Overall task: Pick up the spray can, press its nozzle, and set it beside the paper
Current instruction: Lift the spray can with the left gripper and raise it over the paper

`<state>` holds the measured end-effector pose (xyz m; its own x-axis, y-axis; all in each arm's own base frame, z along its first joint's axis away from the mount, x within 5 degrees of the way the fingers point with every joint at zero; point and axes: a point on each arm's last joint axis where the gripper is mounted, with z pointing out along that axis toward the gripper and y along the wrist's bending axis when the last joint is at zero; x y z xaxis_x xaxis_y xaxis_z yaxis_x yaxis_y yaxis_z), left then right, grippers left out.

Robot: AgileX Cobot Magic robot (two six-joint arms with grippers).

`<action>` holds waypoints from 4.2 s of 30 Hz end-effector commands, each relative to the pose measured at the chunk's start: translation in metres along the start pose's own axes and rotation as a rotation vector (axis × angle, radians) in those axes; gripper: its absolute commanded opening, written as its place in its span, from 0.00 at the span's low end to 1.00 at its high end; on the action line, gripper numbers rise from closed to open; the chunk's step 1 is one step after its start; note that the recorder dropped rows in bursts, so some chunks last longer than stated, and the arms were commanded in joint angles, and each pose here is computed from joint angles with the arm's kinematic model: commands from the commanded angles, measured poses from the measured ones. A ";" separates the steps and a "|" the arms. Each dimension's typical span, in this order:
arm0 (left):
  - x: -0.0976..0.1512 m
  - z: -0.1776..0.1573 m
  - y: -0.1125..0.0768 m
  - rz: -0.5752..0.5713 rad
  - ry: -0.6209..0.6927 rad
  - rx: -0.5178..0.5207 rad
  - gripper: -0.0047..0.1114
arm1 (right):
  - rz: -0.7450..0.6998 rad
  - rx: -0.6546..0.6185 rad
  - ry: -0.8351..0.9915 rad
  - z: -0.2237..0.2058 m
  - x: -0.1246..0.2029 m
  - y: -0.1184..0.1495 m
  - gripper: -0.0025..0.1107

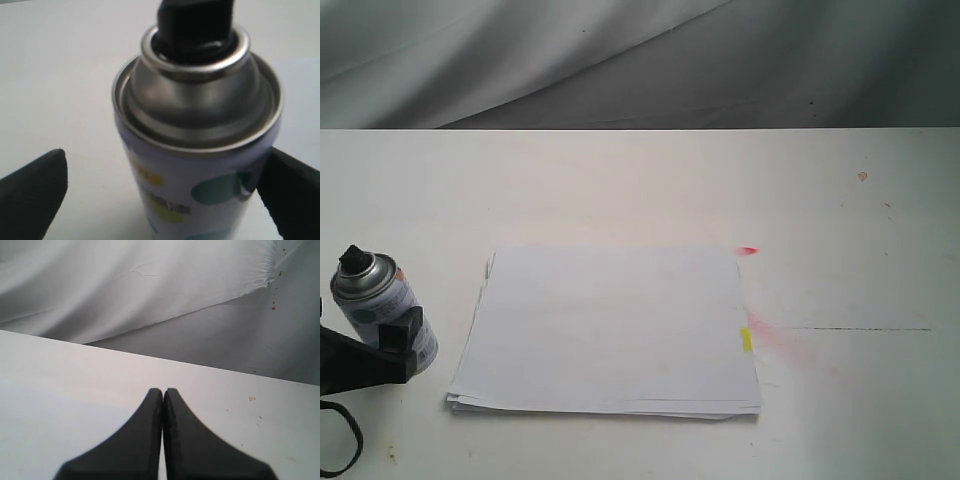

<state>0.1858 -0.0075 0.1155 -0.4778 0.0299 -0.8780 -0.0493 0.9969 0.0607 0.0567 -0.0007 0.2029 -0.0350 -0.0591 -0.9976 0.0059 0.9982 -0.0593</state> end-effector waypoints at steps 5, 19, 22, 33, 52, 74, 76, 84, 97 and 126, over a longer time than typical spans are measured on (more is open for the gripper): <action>-0.008 0.011 -0.005 0.014 0.022 0.032 0.85 | -0.016 -0.002 -0.004 0.000 0.000 0.000 0.02; -0.006 0.022 -0.007 0.015 0.071 0.034 0.85 | -0.016 -0.002 -0.004 0.000 0.000 0.000 0.02; 0.000 0.027 -0.007 0.024 0.067 0.026 0.85 | -0.016 -0.002 -0.004 0.000 0.000 0.000 0.02; 0.005 0.035 -0.007 0.033 0.019 0.011 0.84 | -0.016 -0.002 -0.004 0.000 0.000 0.000 0.02; -0.004 0.031 -0.014 -0.040 -0.023 0.092 0.04 | -0.016 -0.002 -0.004 0.000 0.000 0.000 0.02; -0.161 -0.075 -0.024 0.040 0.021 0.255 0.04 | -0.016 -0.002 -0.004 0.000 0.000 0.000 0.02; -0.163 -0.077 -0.028 0.099 0.057 0.266 0.04 | -0.016 -0.002 -0.004 0.000 0.000 0.000 0.02; -0.154 -0.060 -0.032 0.180 0.244 0.232 0.04 | -0.016 -0.002 -0.004 0.000 0.000 0.000 0.02; -0.151 -0.023 -0.044 0.297 0.184 0.262 0.04 | -0.016 -0.002 -0.004 0.000 0.000 0.000 0.02; -0.194 -0.002 -0.113 0.904 0.117 0.044 0.04 | -0.016 -0.002 -0.004 0.000 0.000 0.000 0.02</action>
<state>0.2769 -0.1172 0.2740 -0.3960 0.7664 -0.5058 0.5025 0.6419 0.5792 0.0567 -0.0007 0.2029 -0.0350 -0.0591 -0.9976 0.0059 0.9982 -0.0593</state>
